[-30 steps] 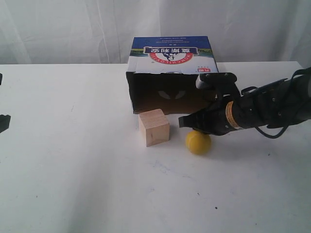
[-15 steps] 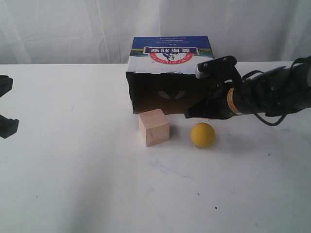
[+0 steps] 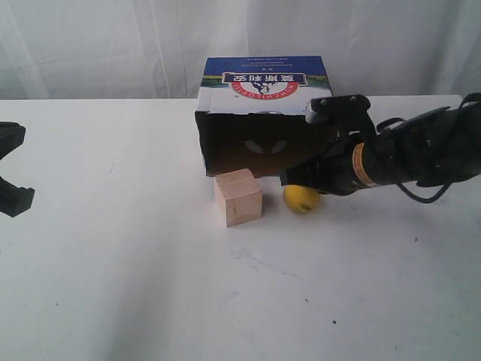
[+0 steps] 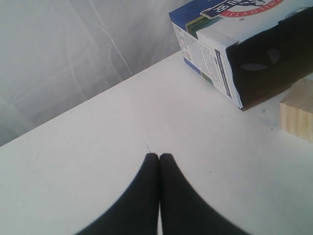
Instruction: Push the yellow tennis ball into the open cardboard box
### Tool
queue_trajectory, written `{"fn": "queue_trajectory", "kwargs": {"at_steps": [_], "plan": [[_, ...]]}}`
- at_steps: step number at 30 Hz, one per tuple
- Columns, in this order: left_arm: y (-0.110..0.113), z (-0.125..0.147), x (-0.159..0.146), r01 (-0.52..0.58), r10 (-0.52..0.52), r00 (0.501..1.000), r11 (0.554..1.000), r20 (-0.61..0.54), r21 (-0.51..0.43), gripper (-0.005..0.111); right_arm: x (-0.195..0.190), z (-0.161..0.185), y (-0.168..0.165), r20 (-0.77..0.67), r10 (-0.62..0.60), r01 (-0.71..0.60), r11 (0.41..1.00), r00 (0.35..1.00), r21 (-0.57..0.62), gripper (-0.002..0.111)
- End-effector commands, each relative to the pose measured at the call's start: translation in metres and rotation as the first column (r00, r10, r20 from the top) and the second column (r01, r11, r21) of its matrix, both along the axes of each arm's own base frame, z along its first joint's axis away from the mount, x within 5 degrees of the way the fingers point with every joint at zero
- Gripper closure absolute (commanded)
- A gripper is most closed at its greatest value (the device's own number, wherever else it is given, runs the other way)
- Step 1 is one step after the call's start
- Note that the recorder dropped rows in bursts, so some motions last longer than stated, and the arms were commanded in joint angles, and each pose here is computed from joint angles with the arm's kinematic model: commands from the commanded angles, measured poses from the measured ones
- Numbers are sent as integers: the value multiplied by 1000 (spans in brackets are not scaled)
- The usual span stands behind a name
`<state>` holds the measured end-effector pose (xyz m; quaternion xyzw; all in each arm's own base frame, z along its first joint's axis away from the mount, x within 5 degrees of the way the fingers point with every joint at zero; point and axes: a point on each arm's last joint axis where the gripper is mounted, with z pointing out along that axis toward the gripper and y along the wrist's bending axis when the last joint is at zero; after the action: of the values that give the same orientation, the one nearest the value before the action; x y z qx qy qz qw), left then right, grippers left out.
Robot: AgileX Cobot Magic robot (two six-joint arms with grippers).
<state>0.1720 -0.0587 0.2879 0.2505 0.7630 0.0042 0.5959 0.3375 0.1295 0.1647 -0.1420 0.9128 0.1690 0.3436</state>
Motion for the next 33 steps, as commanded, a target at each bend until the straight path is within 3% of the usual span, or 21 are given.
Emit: {"fn": "queue_trajectory", "kwargs": {"at_steps": [1, 15, 33], "plan": [[0, -1, -1, 28, -28, 1000, 998, 14, 49, 107, 15, -27, 1, -41, -6, 5, 999, 999, -41, 108], [0, -1, -1, 28, -28, 1000, 998, 14, 49, 107, 38, -33, -3, 25, -85, 88, 989, 996, -118, 108], [0, -1, -1, 28, -28, 1000, 998, 14, 49, 107, 40, -16, -2, 70, -86, 93, 990, 994, -104, 108]]}}
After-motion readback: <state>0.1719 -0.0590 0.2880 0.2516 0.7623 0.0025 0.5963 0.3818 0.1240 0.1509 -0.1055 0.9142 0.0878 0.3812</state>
